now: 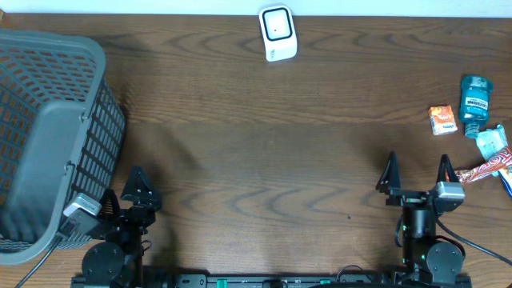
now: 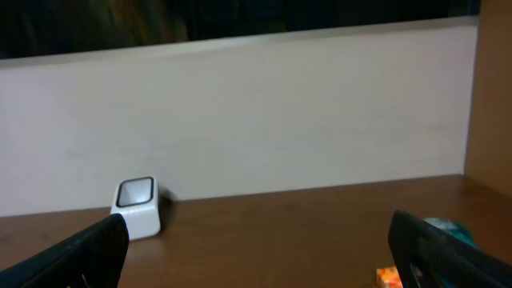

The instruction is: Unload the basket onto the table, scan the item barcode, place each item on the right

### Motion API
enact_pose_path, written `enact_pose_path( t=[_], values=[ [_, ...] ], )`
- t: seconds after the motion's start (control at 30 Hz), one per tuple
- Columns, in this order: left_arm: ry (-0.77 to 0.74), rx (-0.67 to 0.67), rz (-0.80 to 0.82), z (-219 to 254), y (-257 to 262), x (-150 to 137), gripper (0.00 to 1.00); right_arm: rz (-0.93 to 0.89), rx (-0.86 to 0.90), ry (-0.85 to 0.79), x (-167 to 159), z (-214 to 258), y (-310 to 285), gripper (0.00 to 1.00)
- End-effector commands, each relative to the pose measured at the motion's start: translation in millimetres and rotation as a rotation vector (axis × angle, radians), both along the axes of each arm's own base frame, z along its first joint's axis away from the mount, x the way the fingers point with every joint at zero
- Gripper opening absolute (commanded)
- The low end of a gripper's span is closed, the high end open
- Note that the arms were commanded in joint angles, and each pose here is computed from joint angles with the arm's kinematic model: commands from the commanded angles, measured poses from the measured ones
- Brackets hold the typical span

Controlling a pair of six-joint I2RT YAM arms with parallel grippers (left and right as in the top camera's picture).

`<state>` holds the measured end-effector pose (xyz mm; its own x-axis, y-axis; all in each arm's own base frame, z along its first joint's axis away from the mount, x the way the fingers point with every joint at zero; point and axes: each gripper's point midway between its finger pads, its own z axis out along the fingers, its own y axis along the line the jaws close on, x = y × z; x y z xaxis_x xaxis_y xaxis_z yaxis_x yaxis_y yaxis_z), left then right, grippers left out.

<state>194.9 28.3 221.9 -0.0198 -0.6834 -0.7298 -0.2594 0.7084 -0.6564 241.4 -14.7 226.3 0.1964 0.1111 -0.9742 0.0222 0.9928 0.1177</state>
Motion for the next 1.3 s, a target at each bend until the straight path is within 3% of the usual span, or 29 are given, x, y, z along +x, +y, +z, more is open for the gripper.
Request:
enact_pose_path(
  t=[0.0, 0.67, 1.27],
  values=[
    [-0.010, -0.003, 0.008, 2, 1, -1, 0.98, -0.020, 0.022, 0.022, 1, -10, -4, 0.99],
    [-0.010, -0.003, 0.008, 2, 1, -1, 0.98, -0.086, 0.061, 0.262, 3, -69, -15, 0.99],
    [-0.010, -0.003, 0.008, 2, 1, -1, 0.98, -0.077, 0.049, 0.264, 3, -70, -14, 0.99]
  ],
)
